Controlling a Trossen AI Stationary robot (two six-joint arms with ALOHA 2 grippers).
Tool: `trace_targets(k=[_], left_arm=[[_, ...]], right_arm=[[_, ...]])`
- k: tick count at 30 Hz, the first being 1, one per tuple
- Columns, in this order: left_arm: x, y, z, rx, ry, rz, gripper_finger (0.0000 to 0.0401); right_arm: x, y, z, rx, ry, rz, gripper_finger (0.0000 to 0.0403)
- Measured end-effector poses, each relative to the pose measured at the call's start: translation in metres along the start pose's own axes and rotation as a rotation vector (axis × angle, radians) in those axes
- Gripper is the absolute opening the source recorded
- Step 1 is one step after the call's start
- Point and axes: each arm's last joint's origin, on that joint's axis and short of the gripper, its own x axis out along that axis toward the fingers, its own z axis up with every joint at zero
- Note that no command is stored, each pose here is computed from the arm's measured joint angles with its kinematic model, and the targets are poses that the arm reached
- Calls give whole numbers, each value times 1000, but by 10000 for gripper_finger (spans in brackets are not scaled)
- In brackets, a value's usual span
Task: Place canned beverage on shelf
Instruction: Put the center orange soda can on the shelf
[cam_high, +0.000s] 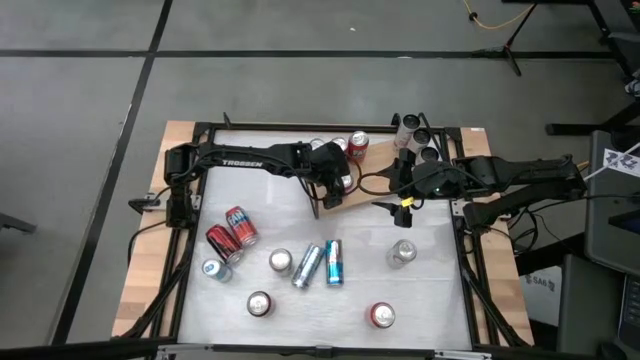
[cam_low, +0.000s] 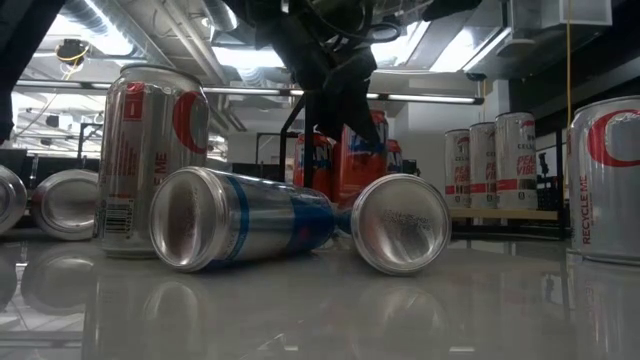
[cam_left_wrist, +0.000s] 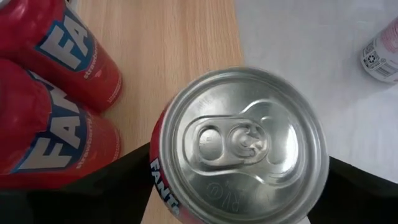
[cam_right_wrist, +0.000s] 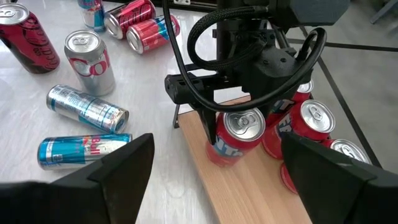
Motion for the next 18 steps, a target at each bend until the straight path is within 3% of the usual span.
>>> trace_targets(k=[7,18], left_arm=[[-2,0,1,-7,-8,1,368],[-23,-3,16,-37,26,-4,371]], right_arm=[[0,0,0,0,0,0,341],[0,0,0,0,-2,1,341]])
